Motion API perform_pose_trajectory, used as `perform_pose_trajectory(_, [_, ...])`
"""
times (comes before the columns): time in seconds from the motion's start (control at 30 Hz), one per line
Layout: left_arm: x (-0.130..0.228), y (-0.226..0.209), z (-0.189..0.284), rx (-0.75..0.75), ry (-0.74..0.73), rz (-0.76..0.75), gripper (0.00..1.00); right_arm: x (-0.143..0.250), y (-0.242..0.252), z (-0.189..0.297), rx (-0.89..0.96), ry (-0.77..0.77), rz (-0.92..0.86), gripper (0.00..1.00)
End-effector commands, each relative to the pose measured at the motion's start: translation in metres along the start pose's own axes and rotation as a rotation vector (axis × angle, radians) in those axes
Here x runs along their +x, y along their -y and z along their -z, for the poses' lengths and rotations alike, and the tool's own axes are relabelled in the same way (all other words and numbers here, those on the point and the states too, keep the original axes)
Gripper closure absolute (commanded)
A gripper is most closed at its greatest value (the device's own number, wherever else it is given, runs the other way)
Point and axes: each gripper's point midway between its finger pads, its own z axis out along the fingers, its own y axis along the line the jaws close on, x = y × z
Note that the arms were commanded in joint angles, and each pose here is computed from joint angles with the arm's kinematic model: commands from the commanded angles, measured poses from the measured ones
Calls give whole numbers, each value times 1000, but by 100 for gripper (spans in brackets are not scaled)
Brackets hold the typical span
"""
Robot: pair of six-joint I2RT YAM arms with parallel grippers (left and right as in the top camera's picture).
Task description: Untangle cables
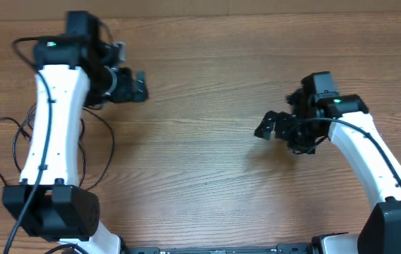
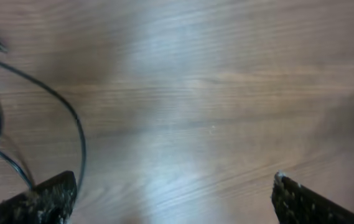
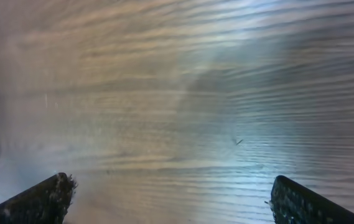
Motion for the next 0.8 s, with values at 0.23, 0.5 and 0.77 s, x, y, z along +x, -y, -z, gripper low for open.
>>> perform_pose_trajectory(0.23, [65, 11, 3, -101, -250, 37, 0, -25, -9, 79, 155, 96, 115, 0])
perform_pose_trajectory(0.5, [94, 9, 2, -101, -323, 33, 1, -7, -7, 113, 194, 165, 104, 0])
perform_pose_trajectory(0.77, [116, 5, 5, -80, -97, -11, 0, 17, -4, 159, 207, 389, 139, 0])
